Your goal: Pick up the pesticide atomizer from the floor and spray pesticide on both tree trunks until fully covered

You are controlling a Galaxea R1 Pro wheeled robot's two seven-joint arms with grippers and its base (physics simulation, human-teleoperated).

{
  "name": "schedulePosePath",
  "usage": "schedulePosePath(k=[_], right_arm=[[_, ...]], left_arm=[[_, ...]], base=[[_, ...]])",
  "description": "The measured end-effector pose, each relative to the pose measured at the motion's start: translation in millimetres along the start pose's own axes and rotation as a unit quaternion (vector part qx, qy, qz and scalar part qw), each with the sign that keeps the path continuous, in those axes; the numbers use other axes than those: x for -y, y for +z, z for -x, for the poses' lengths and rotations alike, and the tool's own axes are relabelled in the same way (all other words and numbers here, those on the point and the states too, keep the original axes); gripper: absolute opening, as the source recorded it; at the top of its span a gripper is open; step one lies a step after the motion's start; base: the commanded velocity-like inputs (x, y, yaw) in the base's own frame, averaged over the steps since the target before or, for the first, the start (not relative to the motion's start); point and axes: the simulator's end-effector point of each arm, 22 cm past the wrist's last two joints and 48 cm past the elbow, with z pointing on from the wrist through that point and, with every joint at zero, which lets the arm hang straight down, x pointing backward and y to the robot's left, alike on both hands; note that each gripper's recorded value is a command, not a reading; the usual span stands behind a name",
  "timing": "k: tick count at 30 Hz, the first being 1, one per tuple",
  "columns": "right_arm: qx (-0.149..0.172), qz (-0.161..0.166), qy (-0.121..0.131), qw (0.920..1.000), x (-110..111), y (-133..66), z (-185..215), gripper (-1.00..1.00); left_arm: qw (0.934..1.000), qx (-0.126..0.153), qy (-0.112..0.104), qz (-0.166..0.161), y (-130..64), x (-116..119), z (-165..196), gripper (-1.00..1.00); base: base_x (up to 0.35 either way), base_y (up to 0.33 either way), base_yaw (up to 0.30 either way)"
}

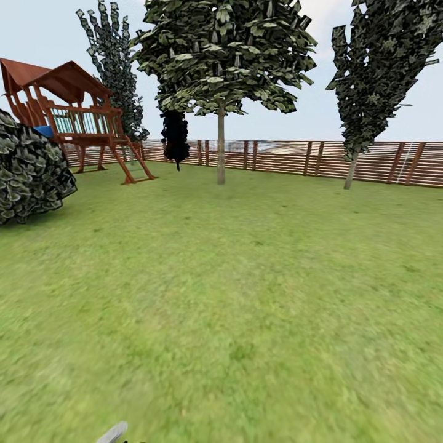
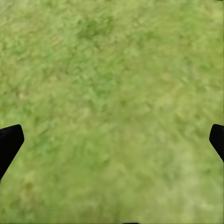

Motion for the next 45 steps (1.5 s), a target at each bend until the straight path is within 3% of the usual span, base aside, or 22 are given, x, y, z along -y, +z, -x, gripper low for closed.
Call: schedulePosePath(k=[45], right_arm=[[0.0,0.0,-0.001,1.0,-0.1,0.0,0.0,1.0]], left_arm=[[1.0,0.0,0.0,0.0,0.0,0.0,0.1,-1.0]], base=[[0.335,0.0,0.0]])
